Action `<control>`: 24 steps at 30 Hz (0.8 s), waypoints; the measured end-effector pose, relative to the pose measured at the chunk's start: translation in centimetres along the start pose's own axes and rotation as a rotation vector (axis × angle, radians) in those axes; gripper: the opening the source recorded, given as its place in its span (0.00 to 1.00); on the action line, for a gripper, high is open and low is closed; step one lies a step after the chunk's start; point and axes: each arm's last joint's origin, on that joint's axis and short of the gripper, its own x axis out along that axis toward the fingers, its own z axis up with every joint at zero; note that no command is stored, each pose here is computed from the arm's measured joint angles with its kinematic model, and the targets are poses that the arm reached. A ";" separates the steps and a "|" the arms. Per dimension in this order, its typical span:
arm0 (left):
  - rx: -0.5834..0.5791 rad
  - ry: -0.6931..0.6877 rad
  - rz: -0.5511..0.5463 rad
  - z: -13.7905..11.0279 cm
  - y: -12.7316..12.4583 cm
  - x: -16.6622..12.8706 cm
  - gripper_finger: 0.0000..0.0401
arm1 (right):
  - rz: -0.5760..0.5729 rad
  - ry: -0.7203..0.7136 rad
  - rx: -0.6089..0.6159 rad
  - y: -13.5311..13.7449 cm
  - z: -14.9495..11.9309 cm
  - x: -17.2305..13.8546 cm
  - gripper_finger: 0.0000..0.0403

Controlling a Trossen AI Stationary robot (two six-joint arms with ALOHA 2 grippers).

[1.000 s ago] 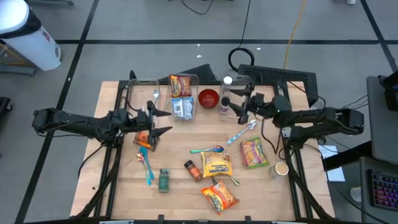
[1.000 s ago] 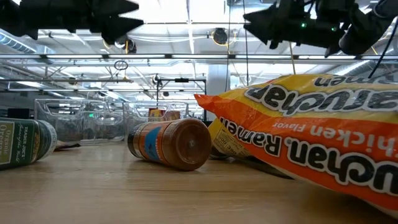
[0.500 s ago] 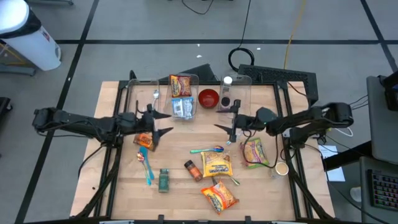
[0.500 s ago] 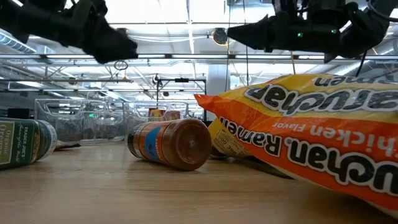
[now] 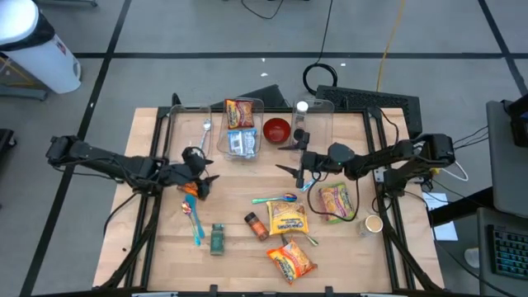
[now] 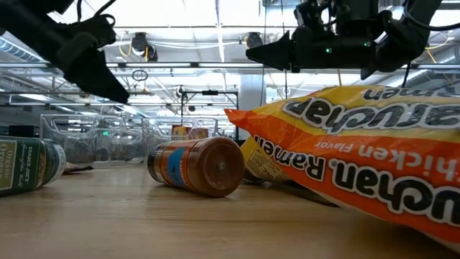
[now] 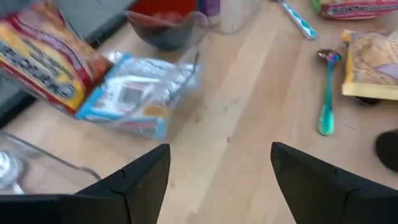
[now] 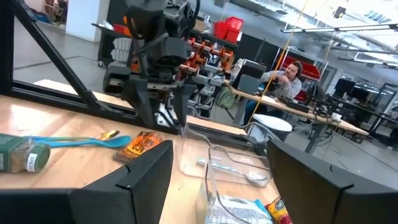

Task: Pick & Place Food Item
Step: Put the green spoon into the left transparent bin

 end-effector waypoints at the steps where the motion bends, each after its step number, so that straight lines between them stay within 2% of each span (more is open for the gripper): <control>1: -0.010 0.006 -0.010 -0.1 -0.1 -0.1 0.70 | -0.001 -0.003 0.001 0.0 0.1 0.0 0.62; 6: -0.069 0.057 -0.141 -0.5 -1.2 -0.5 0.70 | 0.004 0.012 0.003 0.0 -0.1 0.1 0.62; 11: -0.181 0.203 -0.237 -1.8 -1.9 -1.1 0.70 | 0.004 0.012 0.004 0.0 -0.1 0.1 0.62; 17: -0.345 0.479 -0.196 -4.0 -1.7 -2.0 0.70 | 0.004 0.012 0.030 0.0 -0.1 0.1 0.62; 21: -0.388 0.637 -0.113 -5.3 -1.1 -2.6 0.70 | 0.007 0.021 0.029 0.1 -0.2 0.1 0.62; 24: -0.406 0.714 -0.100 -5.7 -1.0 -3.0 0.70 | 0.006 0.020 0.028 0.0 -0.2 0.1 0.62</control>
